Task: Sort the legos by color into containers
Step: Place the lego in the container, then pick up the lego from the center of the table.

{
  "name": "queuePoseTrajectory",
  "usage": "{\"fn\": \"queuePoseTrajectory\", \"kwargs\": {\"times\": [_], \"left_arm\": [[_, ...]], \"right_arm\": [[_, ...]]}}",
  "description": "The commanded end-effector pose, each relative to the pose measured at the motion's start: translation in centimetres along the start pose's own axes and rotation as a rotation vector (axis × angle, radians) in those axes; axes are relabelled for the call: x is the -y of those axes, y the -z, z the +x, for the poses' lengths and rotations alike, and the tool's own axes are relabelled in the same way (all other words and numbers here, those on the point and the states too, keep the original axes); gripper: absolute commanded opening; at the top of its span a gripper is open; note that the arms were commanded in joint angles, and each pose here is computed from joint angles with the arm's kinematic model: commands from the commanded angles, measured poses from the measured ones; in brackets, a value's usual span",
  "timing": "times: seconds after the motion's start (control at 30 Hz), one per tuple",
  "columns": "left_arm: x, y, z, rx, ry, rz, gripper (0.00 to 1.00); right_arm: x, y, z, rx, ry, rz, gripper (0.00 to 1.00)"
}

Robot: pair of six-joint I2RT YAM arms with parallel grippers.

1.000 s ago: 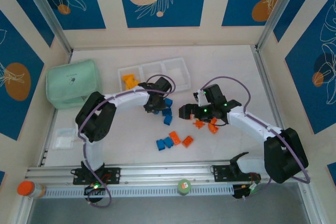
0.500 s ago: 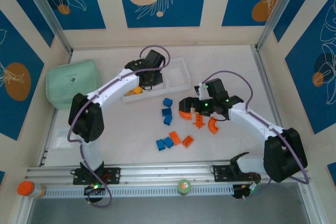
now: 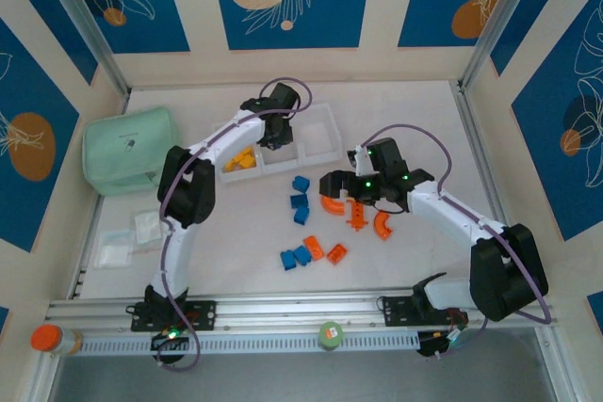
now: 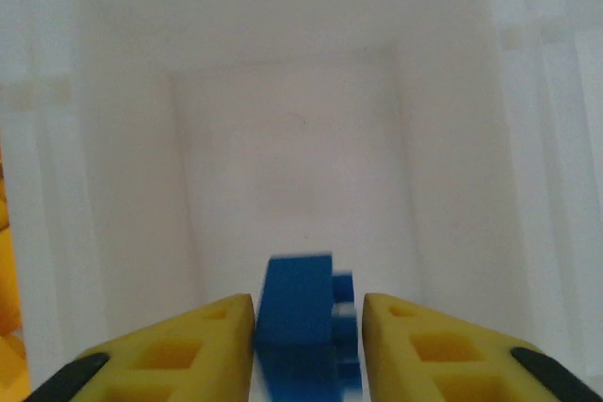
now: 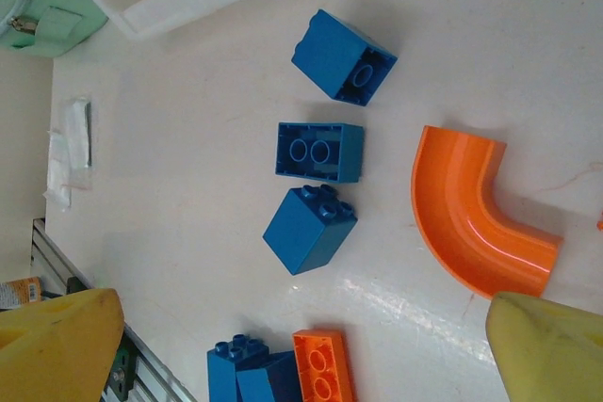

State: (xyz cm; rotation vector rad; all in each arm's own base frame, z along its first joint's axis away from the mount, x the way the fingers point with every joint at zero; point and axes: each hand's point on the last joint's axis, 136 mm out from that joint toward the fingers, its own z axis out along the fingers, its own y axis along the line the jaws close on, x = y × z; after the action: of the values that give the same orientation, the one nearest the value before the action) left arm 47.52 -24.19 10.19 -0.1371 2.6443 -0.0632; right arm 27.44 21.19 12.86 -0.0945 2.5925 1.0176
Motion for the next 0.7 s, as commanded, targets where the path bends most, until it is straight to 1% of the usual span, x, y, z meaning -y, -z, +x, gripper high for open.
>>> {"fn": "queuePoseTrajectory", "kwargs": {"times": [0.0,0.13,0.23,0.33,0.47,0.53,0.67], "left_arm": [[-0.1,1.7,-1.2,0.016,-0.023,0.01,0.4],[-0.6,2.9,-1.1,0.008,-0.028,0.006,0.42],[0.0,4.3,-0.6,-0.004,-0.029,0.059,0.42],[0.6,5.7,0.6,-0.012,-0.032,0.109,0.43],[1.6,7.2,3.8,-0.045,-0.051,0.184,0.44],[2.0,7.7,5.5,-0.064,-0.059,0.218,0.46],[2.6,8.5,8.4,-0.076,-0.082,0.231,0.49]], "right_arm": [[-0.5,0.3,-0.8,0.008,-0.001,-0.015,0.99],[-0.8,0.6,-1.1,0.006,0.006,-0.016,0.99],[-0.9,1.1,-0.9,0.007,0.017,-0.009,0.99],[-0.7,1.5,-0.5,0.004,0.003,-0.002,0.99],[-0.8,1.8,0.6,-0.023,-0.026,-0.026,0.99],[-0.6,1.9,1.1,-0.029,-0.038,-0.028,0.99],[0.1,1.9,2.2,-0.039,-0.057,-0.021,0.99]]}}
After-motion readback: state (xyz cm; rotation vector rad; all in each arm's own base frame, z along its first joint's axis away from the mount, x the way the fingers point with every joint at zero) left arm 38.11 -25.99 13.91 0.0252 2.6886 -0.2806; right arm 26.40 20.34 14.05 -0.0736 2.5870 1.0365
